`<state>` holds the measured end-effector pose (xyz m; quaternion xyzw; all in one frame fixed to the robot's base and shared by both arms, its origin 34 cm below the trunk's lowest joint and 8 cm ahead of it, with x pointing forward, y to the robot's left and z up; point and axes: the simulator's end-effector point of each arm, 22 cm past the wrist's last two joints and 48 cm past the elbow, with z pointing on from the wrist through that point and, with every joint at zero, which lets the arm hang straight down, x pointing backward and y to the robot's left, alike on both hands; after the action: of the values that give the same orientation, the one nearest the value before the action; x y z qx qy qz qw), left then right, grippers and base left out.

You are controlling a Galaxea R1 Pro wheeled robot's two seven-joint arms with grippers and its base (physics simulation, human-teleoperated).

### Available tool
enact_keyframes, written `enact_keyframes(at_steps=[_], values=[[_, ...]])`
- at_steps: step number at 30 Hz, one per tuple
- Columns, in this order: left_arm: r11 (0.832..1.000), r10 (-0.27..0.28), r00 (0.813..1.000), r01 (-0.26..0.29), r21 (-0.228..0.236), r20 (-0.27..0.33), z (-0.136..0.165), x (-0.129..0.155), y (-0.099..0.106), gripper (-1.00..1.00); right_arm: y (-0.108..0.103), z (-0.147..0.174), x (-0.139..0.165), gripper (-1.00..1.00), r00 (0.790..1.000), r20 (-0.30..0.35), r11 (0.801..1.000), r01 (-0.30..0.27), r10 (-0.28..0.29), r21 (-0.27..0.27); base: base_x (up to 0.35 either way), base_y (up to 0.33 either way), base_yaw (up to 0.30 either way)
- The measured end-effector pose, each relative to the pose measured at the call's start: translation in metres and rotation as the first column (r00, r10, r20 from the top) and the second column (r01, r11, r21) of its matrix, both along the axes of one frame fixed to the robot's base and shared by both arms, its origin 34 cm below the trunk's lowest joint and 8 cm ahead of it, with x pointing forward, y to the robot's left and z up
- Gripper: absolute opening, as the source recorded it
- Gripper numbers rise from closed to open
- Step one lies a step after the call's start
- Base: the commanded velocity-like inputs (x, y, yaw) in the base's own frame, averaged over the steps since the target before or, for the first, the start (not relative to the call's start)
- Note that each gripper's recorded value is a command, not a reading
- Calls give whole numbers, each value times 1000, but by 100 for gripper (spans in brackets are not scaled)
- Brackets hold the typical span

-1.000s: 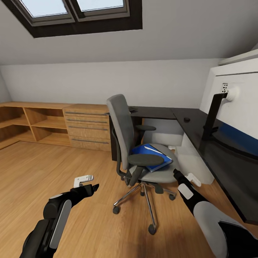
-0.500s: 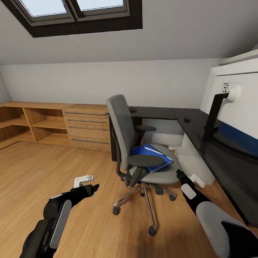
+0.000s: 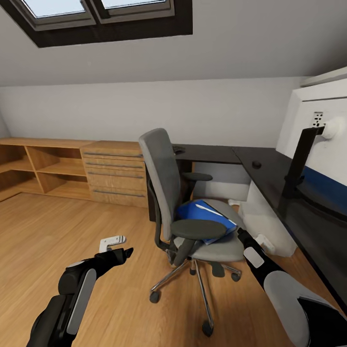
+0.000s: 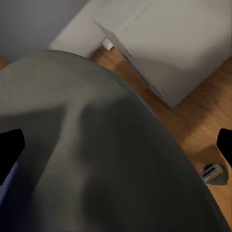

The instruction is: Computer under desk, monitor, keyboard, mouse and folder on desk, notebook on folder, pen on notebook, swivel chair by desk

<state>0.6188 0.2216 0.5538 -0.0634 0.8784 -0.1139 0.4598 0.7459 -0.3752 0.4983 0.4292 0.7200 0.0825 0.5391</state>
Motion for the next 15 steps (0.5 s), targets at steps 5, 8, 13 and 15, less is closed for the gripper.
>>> enact_keyframes(at_steps=[5,8,13,15], values=[[1000,0,1000,0,0,-2,-1,0,0,100,-2,1,0,100,1000,1,1000,1,-1,-5,136,0,0],[1000,0,1000,0,1,-3,-1,0,0,100,0,1,0,100,1000,1,1000,-1,1,-4,225,0,0],[1000,0,1000,0,1,-5,-3,0,0,100,-1,0,0,100,1000,0,1000,0,0,-2,62,0,0],[1000,0,1000,0,1,-5,-2,0,0,100,-2,1,0,100,1000,1,1000,2,-2,-3,151,0,0]])
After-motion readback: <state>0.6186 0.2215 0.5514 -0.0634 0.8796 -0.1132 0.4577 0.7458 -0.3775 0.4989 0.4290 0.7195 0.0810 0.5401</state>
